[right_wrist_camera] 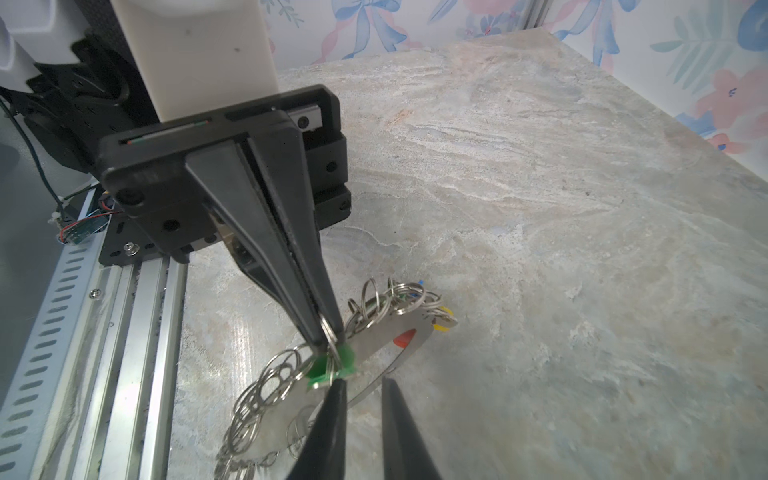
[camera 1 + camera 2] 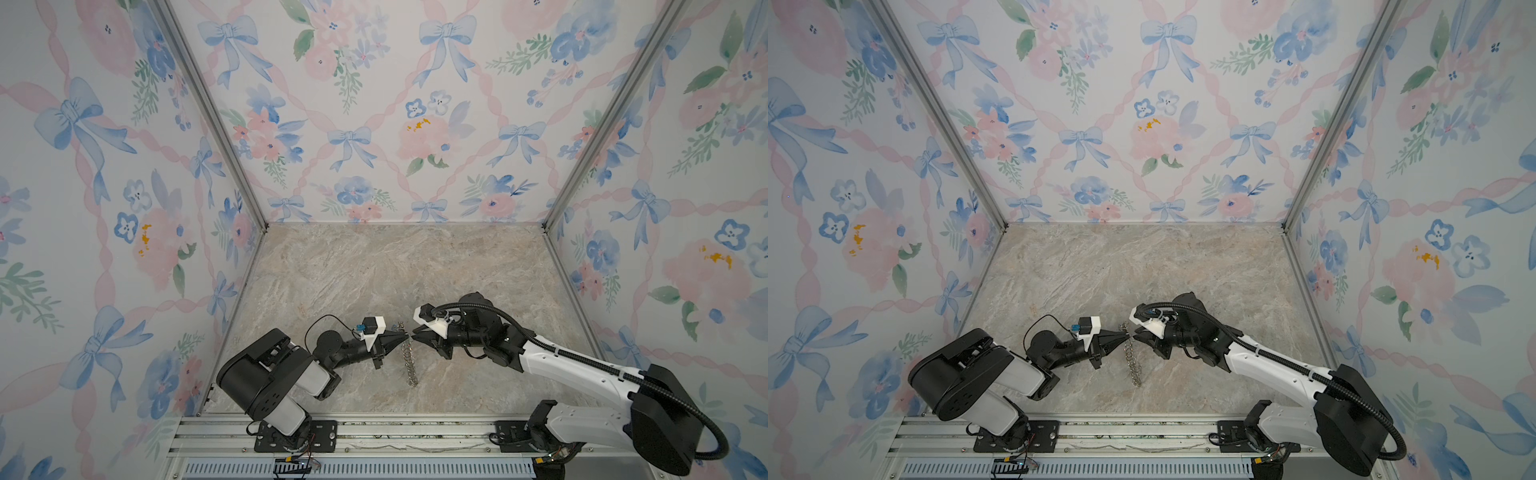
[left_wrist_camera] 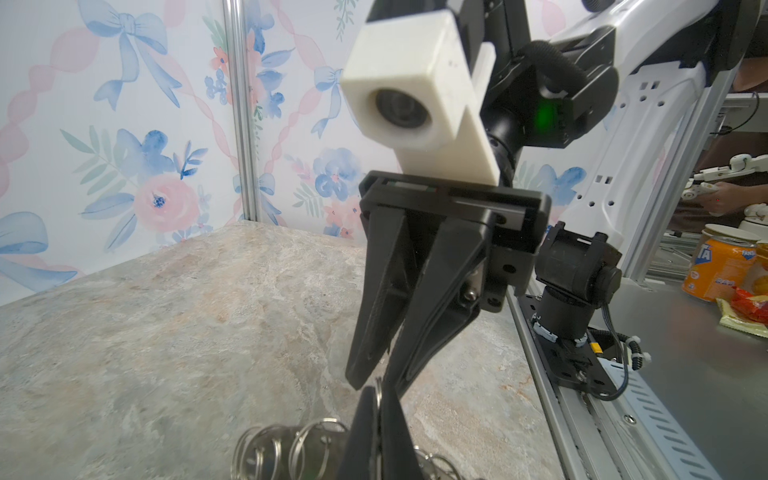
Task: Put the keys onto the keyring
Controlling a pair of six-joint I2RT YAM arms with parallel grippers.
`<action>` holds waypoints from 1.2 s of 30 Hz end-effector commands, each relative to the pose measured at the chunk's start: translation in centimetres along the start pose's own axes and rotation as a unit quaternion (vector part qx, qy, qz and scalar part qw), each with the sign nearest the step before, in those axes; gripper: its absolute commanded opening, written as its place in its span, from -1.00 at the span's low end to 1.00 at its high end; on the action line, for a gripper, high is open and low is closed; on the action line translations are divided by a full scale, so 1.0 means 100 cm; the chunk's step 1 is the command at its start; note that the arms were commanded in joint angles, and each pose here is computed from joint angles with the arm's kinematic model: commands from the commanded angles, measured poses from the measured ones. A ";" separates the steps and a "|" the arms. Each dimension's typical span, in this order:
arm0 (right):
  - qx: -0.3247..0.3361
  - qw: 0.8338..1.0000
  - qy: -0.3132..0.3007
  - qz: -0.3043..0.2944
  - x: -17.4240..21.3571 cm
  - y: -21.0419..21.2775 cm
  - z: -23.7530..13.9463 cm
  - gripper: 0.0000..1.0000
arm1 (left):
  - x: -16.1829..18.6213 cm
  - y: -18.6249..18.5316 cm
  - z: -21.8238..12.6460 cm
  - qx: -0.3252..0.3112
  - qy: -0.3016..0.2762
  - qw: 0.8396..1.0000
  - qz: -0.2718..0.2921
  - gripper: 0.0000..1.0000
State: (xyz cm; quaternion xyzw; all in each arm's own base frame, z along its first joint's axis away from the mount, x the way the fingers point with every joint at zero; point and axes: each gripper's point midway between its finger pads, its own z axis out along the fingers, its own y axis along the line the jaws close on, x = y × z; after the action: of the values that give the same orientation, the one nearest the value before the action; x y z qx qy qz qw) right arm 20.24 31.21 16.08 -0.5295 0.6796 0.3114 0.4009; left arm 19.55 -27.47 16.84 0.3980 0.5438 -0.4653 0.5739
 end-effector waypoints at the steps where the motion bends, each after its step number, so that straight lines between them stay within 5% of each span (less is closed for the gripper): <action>1: -0.028 1.000 0.001 -0.010 0.004 0.014 0.005 -0.64 | -0.024 -0.007 0.004 0.024 -0.042 0.998 0.037 -1.00; 24: -0.043 0.999 -0.015 -0.025 -0.005 0.022 0.010 -0.88 | -0.021 -0.019 0.005 0.063 -0.036 0.997 0.034 -1.00; 36: -0.026 0.998 -0.033 -0.036 -0.016 0.019 0.006 -0.77 | -0.017 -0.025 0.005 0.083 -0.028 0.996 0.028 -1.00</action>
State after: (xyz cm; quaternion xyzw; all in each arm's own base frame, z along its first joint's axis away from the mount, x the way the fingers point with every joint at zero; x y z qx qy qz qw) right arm 18.78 32.06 15.57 -0.5500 0.6636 0.3265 0.3880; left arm 18.63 -28.00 16.77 0.4220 0.5271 -0.4842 0.5564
